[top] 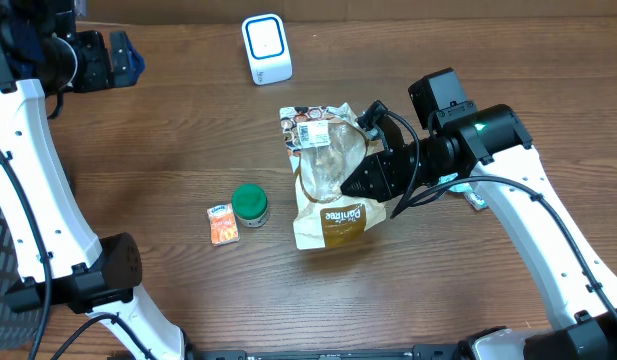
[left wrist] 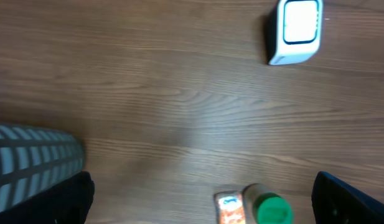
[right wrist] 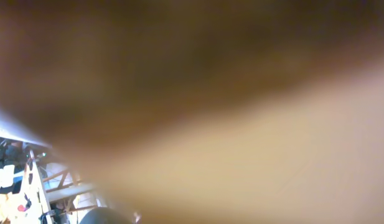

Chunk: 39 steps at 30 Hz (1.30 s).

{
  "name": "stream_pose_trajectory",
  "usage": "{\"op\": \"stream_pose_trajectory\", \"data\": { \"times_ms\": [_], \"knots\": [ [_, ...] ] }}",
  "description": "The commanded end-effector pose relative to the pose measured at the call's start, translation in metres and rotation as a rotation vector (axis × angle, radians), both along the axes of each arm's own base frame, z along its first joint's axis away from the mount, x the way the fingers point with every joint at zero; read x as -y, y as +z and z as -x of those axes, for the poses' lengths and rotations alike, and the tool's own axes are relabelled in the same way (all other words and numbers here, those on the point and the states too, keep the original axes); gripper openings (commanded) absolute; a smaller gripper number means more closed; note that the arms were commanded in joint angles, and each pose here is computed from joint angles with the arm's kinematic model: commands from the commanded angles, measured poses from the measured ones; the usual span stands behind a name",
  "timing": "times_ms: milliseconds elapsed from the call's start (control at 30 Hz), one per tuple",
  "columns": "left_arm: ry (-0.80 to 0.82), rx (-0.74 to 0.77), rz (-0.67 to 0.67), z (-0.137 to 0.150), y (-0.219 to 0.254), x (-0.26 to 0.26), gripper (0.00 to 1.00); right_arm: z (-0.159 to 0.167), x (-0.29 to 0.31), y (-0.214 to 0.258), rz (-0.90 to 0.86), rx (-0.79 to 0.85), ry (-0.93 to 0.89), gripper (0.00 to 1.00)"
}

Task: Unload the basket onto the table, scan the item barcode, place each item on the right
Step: 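Lift the bag with the right gripper while the left arm retracts, then carry the bag to the white scanner and hold it there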

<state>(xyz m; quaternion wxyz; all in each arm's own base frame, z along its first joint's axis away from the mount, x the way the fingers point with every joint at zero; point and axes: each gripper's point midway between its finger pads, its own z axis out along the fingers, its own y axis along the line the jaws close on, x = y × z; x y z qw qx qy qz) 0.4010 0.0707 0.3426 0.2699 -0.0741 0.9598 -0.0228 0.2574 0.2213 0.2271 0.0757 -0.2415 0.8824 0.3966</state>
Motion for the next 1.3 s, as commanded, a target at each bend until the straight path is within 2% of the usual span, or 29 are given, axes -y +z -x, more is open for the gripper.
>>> {"op": "stream_pose_trajectory", "data": {
  "times_ms": [0,567,800,1067,1267],
  "knots": [
    [0.017,-0.013,-0.084,0.004,0.001,-0.015,1.00,0.000,-0.006,0.024,-0.065,0.087,0.042,0.04],
    [0.021,-0.014,-0.091,0.005,0.001,-0.016,1.00,-0.008,-0.009,0.027,-0.079,0.127,0.039,0.04],
    [0.021,-0.014,-0.091,0.005,0.001,-0.016,0.99,-0.023,-0.012,0.041,-0.094,0.124,-0.046,0.04],
    [0.021,-0.014,-0.091,0.005,0.001,-0.016,1.00,-0.082,0.006,0.100,0.059,0.289,-0.254,0.04],
    [0.021,-0.014,-0.091,0.005,0.001,-0.016,1.00,-0.156,0.015,0.091,0.294,0.446,-0.392,0.04]
  ]
}}
